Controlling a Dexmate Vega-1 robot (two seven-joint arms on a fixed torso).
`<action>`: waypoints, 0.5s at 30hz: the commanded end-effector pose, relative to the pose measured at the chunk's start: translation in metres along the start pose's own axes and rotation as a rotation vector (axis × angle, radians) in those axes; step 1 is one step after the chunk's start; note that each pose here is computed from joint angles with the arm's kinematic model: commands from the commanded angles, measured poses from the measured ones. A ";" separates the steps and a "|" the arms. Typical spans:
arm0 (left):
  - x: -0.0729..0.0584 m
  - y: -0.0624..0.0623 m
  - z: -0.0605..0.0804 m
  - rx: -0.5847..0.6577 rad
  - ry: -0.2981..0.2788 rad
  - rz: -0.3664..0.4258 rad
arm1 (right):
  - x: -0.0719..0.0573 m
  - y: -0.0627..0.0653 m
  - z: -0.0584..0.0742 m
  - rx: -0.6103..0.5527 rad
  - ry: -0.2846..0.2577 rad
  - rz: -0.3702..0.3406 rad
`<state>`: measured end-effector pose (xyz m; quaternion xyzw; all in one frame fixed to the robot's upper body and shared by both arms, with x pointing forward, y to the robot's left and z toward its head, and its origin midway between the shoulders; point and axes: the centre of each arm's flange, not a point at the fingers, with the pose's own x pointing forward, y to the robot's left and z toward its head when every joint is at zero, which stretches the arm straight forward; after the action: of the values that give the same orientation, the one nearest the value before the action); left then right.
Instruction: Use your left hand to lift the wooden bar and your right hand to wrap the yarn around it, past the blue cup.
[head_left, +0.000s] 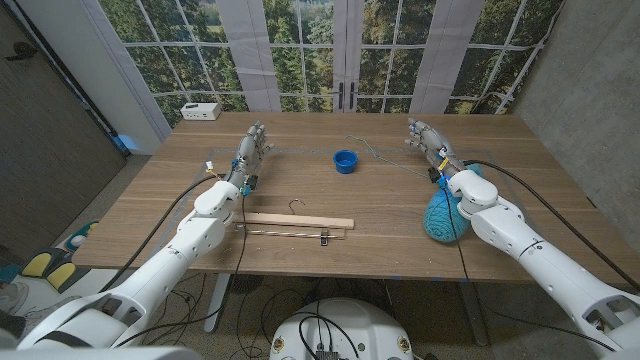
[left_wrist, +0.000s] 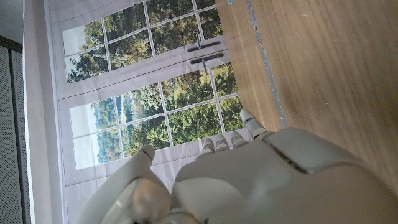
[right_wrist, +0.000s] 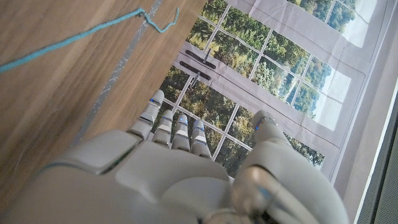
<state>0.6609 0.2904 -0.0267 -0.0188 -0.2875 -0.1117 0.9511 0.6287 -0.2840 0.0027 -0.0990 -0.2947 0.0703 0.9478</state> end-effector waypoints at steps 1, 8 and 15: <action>0.005 0.000 -0.001 -0.004 0.007 -0.020 | -0.014 0.003 0.028 -0.186 0.021 -0.017; 0.005 0.002 -0.001 -0.005 0.010 -0.033 | -0.025 0.006 0.041 -0.286 0.045 -0.027; 0.005 0.004 -0.001 -0.006 0.004 -0.049 | -0.038 0.013 0.055 -0.400 0.080 -0.043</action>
<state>0.6660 0.2929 -0.0256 -0.0163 -0.2828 -0.1173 0.9518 0.6142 -0.2894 0.0026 -0.1952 -0.2564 0.0069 0.9466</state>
